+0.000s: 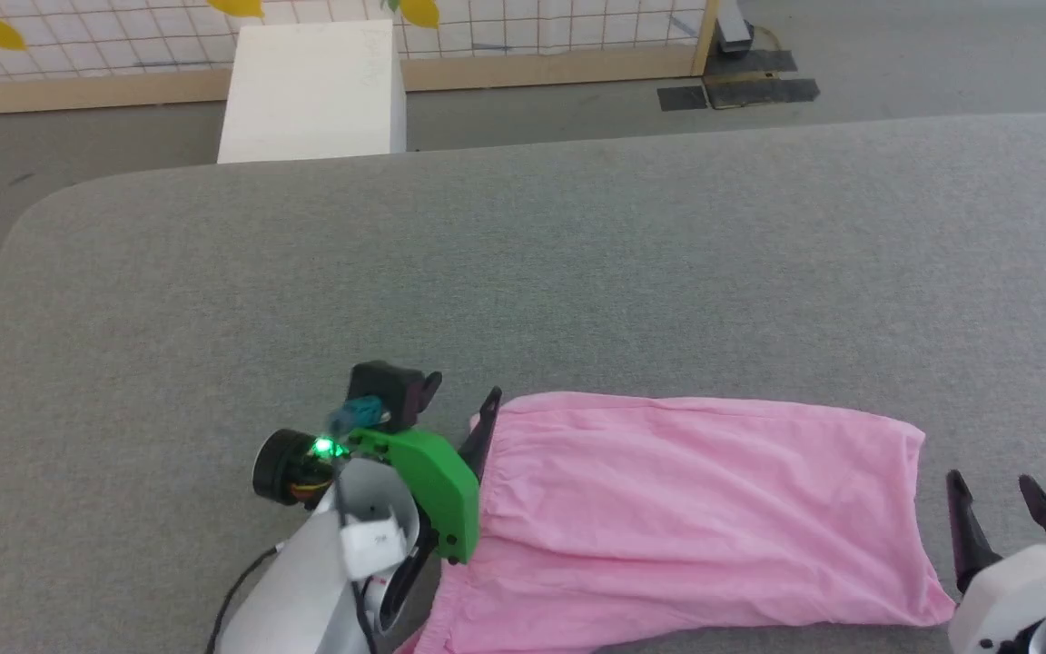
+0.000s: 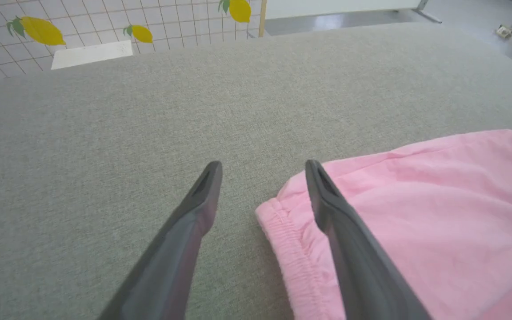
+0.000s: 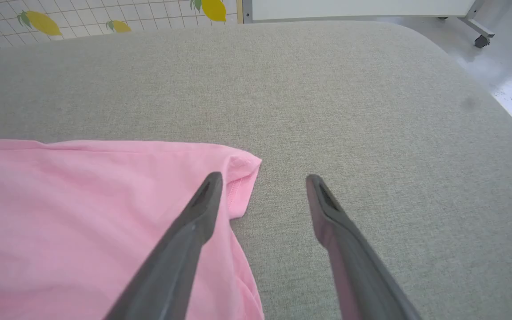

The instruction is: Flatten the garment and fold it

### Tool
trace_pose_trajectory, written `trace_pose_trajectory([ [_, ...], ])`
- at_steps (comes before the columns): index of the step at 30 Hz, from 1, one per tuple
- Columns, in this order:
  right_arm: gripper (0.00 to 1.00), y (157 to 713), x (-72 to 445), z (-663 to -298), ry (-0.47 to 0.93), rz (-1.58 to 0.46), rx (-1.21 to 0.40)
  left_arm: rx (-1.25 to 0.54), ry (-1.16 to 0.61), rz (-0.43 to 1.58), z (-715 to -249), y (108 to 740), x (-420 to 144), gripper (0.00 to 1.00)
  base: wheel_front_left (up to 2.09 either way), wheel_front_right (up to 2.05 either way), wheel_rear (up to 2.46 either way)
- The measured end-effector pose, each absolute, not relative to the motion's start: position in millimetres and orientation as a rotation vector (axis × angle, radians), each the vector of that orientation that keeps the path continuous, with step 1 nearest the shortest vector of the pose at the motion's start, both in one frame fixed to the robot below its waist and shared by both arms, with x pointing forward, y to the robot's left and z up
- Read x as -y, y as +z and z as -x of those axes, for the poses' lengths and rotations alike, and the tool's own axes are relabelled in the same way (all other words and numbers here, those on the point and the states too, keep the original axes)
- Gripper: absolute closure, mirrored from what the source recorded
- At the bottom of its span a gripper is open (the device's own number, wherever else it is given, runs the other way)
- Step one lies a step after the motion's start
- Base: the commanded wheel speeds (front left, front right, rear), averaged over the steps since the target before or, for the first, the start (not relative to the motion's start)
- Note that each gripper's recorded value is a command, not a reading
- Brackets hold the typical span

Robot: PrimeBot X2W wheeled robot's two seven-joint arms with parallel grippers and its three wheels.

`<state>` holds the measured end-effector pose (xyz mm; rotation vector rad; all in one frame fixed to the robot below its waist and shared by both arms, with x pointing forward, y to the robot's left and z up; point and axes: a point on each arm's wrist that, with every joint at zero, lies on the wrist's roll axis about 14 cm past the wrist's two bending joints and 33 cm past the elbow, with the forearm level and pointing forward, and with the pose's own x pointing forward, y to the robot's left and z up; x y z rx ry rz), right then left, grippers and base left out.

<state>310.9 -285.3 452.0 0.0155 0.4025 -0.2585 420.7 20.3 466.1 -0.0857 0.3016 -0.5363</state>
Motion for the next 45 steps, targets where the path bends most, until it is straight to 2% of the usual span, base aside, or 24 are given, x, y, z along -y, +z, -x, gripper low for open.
trace_pose_trajectory([
  [7, 0.00, 461.5, 280.3, -314.7, -0.248, -0.007, -0.357, -0.564, -0.635, -0.142, -420.2, 422.4, -8.0, 0.00, 0.00, 0.00, 0.00],
  [15, 0.00, 455.4, 278.5, -312.2, -0.250, -0.032, -0.385, -0.730, -0.648, -0.296, -423.4, 393.7, -9.6, 0.00, 0.00, 0.00, 0.00],
  [19, 0.00, 455.3, 279.1, -311.4, -0.255, -0.038, -0.390, -0.753, -0.657, -0.329, -426.1, 390.2, -5.8, 0.00, 0.00, 0.00, 0.00],
  [20, 0.00, 455.2, 278.8, -311.4, -0.254, -0.039, -0.392, -0.753, -0.655, -0.328, -426.7, 389.8, -5.2, 0.25, 0.00, 0.00, 0.00],
  [21, 0.00, 455.4, 278.2, -311.8, -0.253, -0.041, -0.392, -0.755, -0.656, -0.327, -426.7, 388.9, -4.5, 0.65, 0.00, 0.00, 0.00],
  [22, 0.00, 456.1, 277.6, -312.5, -0.251, -0.040, -0.390, -0.754, -0.654, -0.322, -427.2, 389.1, -3.4, 1.00, 0.00, 0.00, 0.00],
  [27, 0.00, 465.3, 276.7, -322.3, -0.242, -0.018, -0.360, -0.731, -0.634, -0.262, -426.5, 390.7, 2.0, 1.00, 0.00, 0.00, 0.00],
  [30, 0.00, 480.7, 281.0, -338.8, -0.245, 0.014, -0.290, -0.700, -0.617, -0.225, -425.4, 391.9, 3.4, 1.00, 0.00, 0.00, 0.00],
  [33, 0.00, 478.2, 283.9, -352.2, -0.246, 0.029, -0.300, -0.679, -0.614, -0.190, -422.5, 394.1, 5.8, 1.00, 0.00, 0.00, 0.00],
  [39, 0.00, 431.3, 297.7, -362.0, -0.286, -0.031, -0.531, -0.669, -0.601, -0.153, -422.3, 393.0, 3.6, 1.00, 0.00, 0.00, 0.00],
  [45, 0.00, 393.9, 287.4, -366.5, -0.260, -0.075, -0.751, -0.671, -0.596, -0.128, -423.1, 390.6, 3.5, 1.00, 0.00, 0.00, 0.00],
])
